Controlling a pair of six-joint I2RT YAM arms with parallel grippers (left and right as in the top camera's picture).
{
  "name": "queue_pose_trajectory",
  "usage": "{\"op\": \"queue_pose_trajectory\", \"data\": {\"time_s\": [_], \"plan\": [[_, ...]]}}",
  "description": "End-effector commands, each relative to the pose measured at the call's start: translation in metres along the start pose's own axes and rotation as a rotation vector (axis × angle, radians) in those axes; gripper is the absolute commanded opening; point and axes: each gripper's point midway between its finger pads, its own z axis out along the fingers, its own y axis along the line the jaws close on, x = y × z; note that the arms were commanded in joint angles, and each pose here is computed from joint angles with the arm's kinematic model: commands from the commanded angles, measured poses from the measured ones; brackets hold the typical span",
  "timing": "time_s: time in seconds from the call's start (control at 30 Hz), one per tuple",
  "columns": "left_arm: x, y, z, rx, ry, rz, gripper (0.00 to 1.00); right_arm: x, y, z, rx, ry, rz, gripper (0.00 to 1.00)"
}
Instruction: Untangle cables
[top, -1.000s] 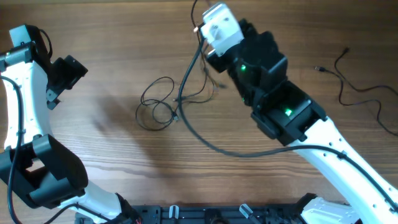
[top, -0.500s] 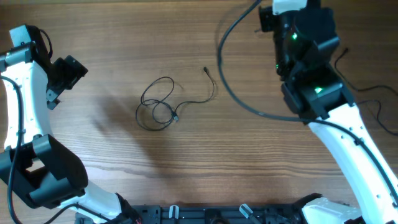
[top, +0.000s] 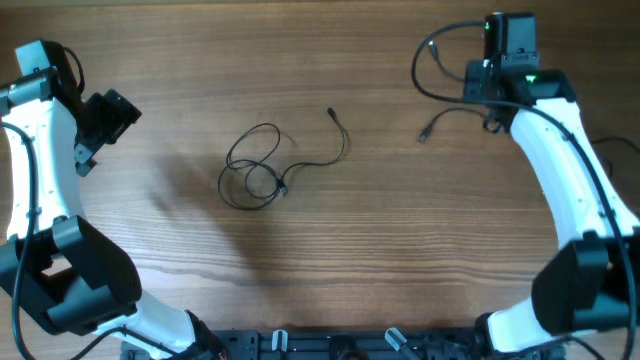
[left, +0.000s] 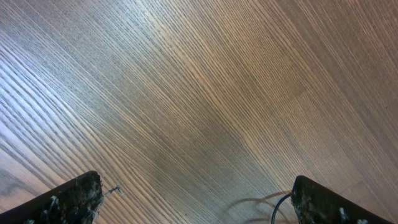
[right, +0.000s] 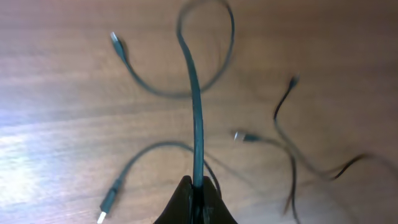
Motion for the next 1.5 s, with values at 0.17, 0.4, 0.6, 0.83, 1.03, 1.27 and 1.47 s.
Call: {"op": "queue_pose_trajectory", "data": {"time_s": [0.17, 0.4, 0.6, 0.83, 1.03, 1.27, 1.47], "plan": [[0.002, 0.001, 0.001, 0.004, 0.008, -0.012, 1.0, 0.077, 0.006, 0.053, -0.046, 0.305, 0.074, 0.04], [0.002, 0.001, 0.001, 0.004, 0.008, -0.012, 1.0, 0.107, 0.054, 0.056, -0.301, 0.445, 0.101, 0.16], [0.002, 0.001, 0.001, 0.004, 0.008, -0.012, 1.0, 0.101, 0.056, 0.058, -0.318, 0.417, 0.074, 0.71], [0.002, 0.001, 0.001, 0.004, 0.008, -0.012, 1.0, 0.068, 0.071, 0.064, -0.414, 0.254, -0.031, 0.5], [0.002, 0.001, 0.001, 0.004, 0.008, -0.012, 1.0, 0.037, 0.107, 0.067, -0.611, 0.121, -0.017, 0.08], [0.002, 0.001, 0.001, 0.004, 0.008, -0.012, 1.0, 0.081, 0.112, 0.103, -0.585, 0.272, -0.015, 0.1], [0.002, 0.001, 0.001, 0.004, 0.008, -0.012, 1.0, 0.118, 0.114, 0.12, -0.573, 0.397, -0.011, 0.16]]}}
